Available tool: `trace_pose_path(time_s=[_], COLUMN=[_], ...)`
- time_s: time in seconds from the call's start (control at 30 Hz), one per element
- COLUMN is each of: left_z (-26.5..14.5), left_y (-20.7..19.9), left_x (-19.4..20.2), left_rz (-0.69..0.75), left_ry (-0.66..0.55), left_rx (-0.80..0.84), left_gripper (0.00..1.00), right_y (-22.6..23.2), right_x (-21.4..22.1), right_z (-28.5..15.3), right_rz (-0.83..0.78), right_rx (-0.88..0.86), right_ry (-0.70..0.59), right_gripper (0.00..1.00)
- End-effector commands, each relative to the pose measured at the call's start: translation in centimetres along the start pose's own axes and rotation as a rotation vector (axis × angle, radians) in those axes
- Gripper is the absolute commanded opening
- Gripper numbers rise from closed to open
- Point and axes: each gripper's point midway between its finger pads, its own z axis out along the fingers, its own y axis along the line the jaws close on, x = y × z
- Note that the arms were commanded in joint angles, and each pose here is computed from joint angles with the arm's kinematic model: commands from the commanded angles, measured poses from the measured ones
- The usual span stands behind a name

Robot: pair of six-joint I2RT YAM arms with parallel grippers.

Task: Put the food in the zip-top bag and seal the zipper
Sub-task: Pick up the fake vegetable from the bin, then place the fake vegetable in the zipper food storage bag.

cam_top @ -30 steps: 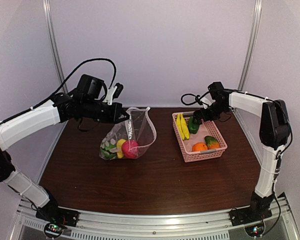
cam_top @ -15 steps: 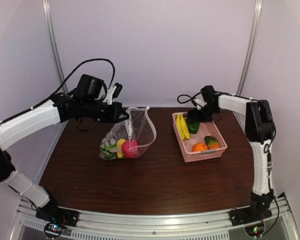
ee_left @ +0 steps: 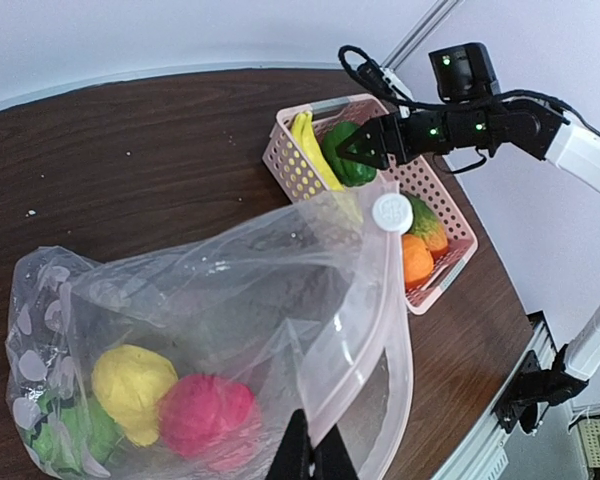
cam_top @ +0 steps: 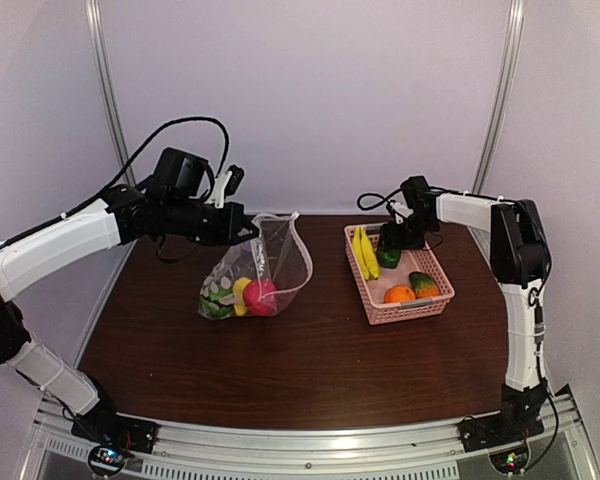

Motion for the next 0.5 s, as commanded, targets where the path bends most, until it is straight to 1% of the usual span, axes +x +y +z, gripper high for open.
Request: trace_pose_path(time_s=[0.0, 0.1, 0.17, 0.27, 0.4, 0.47], left_z=[0.1, 0.5, 0.8, 1.1, 1.7, 2.0], left_y=[-1.0, -1.2, -1.3, -1.3, -1.4, -1.5], left_x=[-1.2, -1.2, -1.2, -1.4, -1.7, -1.8], left_rz=[0.004, 0.004, 0.002, 0.004, -0.003, -0.01], left_ry=[-0.035, -0.037, -0.037, -0.038, -0.048, -0.046], left_rx=[0.036, 0.049, 0.058, 0.063, 0.07, 0.077], left_gripper=[0.0, 0.0, 0.0, 0.0, 0.0, 0.0], right_y=[1.6, 3.3, 5.2, 9.4, 16.1, 19.1], right_x=[-3.2, -3.4, -3.3, -2.4, -0.9, 0.0], right_z=[-6.6, -9.8, -12.0, -15.4, -21.5, -24.0], right_rz=[-0.008, -0.041, -0.072, -0.168, -0.317, -0.367], right_rx=[-0.027, -0.097, -0.188, -0.364, -0.559, -0.66], right_ry=[-0.147, -0.187, -0.215, -0.243, -0.298, -0.321], right_gripper=[0.69, 0.66, 0.65, 0.64, 0.64, 0.63])
